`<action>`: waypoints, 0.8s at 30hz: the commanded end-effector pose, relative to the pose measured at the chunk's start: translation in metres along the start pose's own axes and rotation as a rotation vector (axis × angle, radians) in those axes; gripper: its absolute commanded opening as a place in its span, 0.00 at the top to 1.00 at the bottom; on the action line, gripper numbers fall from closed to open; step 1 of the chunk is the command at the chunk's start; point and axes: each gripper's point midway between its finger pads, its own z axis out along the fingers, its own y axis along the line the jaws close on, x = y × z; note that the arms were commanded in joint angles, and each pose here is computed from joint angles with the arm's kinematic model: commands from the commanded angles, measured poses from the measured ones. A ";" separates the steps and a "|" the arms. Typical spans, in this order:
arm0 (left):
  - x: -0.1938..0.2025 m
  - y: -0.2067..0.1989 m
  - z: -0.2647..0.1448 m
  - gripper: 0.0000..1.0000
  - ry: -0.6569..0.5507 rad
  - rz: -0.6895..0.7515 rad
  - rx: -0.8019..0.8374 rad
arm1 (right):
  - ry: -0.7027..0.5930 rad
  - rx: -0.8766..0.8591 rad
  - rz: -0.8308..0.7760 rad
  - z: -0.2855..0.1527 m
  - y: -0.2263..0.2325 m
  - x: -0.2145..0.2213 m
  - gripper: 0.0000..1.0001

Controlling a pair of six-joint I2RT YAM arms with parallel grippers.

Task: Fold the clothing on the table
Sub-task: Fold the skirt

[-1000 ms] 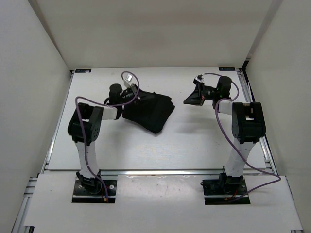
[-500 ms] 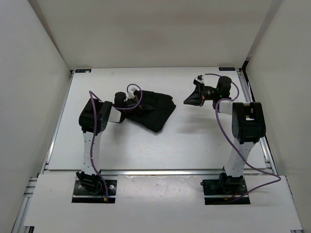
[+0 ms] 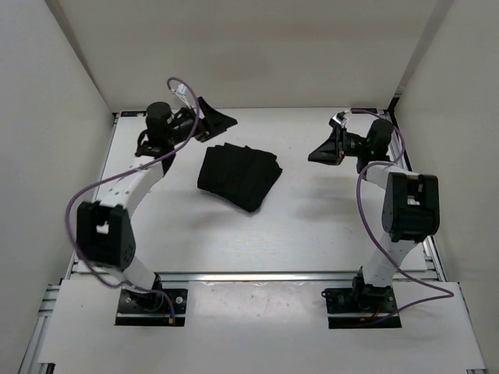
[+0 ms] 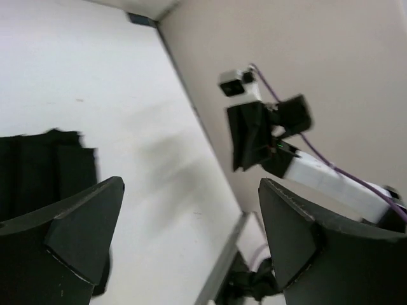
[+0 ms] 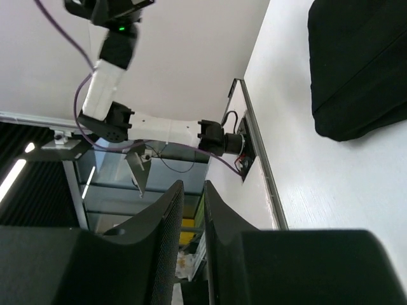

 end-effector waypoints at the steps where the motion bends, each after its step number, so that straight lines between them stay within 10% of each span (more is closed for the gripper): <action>1: 0.017 0.053 -0.056 0.01 0.034 0.049 -0.377 | 0.161 -0.035 -0.084 -0.016 0.018 0.040 0.76; 20: 0.080 0.030 -0.243 0.02 -0.195 0.240 -0.793 | -0.066 0.027 -0.061 -0.011 0.001 0.101 0.67; 24: 0.097 0.039 -0.263 0.02 -0.124 0.243 -0.840 | -0.262 0.309 -0.011 -0.033 -0.030 0.092 0.66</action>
